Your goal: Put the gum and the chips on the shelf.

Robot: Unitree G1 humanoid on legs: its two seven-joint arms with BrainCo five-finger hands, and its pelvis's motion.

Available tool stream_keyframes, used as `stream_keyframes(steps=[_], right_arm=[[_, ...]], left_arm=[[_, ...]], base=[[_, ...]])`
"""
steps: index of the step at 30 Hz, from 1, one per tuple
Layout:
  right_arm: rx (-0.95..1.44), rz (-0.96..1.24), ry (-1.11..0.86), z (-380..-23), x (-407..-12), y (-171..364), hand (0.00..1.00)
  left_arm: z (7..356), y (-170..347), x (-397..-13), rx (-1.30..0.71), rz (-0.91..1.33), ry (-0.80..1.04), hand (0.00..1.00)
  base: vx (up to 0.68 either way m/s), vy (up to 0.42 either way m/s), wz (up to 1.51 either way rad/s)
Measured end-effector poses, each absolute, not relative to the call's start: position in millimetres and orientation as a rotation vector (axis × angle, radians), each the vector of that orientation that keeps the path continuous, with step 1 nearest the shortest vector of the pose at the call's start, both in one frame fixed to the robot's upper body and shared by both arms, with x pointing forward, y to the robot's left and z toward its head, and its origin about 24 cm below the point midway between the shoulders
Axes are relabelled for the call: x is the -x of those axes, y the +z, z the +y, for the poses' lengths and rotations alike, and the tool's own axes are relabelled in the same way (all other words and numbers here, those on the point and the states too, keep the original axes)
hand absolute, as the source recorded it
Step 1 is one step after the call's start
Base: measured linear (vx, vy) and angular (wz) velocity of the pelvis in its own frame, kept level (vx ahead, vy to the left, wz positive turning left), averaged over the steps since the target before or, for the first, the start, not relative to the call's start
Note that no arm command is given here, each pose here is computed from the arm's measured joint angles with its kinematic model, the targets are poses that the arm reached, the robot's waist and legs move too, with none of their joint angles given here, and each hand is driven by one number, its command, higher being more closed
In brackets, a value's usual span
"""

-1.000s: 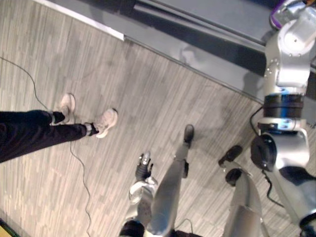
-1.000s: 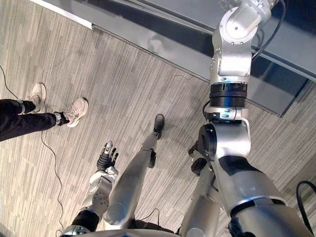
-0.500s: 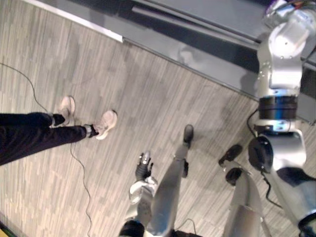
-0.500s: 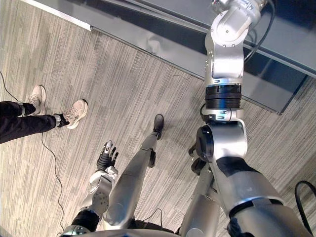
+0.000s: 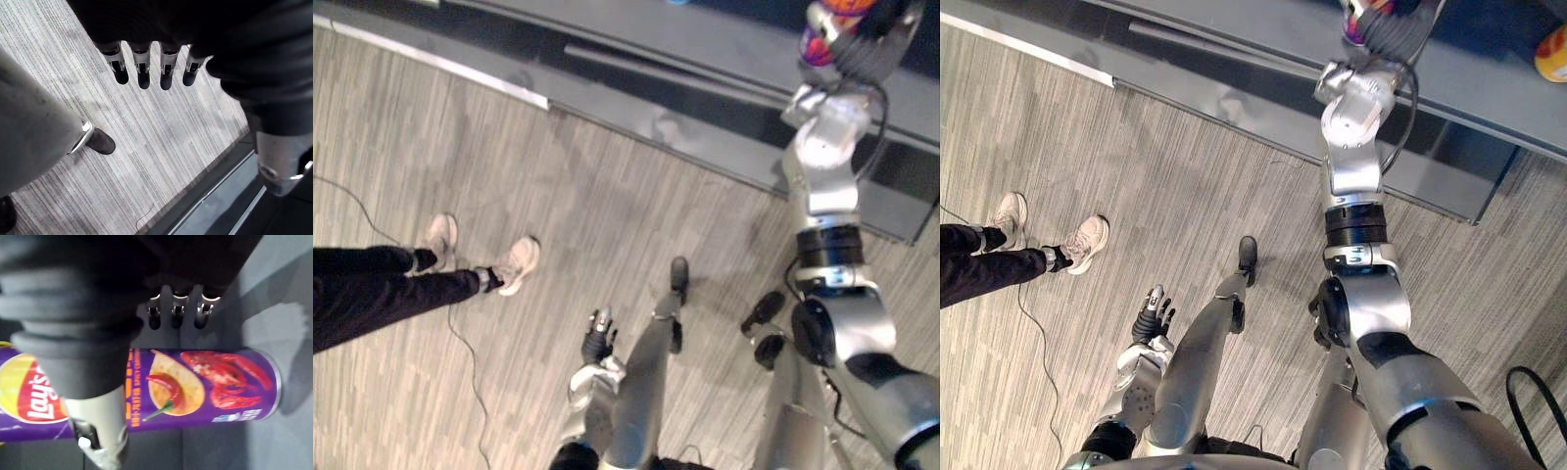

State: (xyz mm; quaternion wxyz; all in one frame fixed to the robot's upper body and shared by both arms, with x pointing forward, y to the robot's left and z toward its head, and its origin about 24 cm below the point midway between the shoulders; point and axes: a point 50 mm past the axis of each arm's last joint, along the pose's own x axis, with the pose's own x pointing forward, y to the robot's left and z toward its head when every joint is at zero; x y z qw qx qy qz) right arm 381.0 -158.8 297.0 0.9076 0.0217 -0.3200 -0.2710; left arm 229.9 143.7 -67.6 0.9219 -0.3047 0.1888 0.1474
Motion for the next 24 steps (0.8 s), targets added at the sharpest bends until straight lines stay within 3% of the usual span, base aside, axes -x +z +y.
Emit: stream_keyframes(steps=[12, 18, 24], right_arm=[[0.034, -0.264, -0.408, -133.4, -390.6, 165.5, 0.0], [0.048, -0.041, -0.334, -125.1, -359.4, 77.6, 0.0], [0.055, 0.173, -0.195, -112.8, -295.6, -6.1, 0.0]], left_arm=[[158.9, -95.8, -208.7, 0.6, 0.509, 0.399, 0.0], [171.7, -108.5, -201.4, 0.432, 0.597, 0.403, 0.0], [192.6, -127.1, -176.9, 0.273, 0.73, 0.454, 0.0]], base=[[0.02, -0.06, -0.18], [0.04, -0.033, -0.2], [0.1, -0.01, -0.31]])
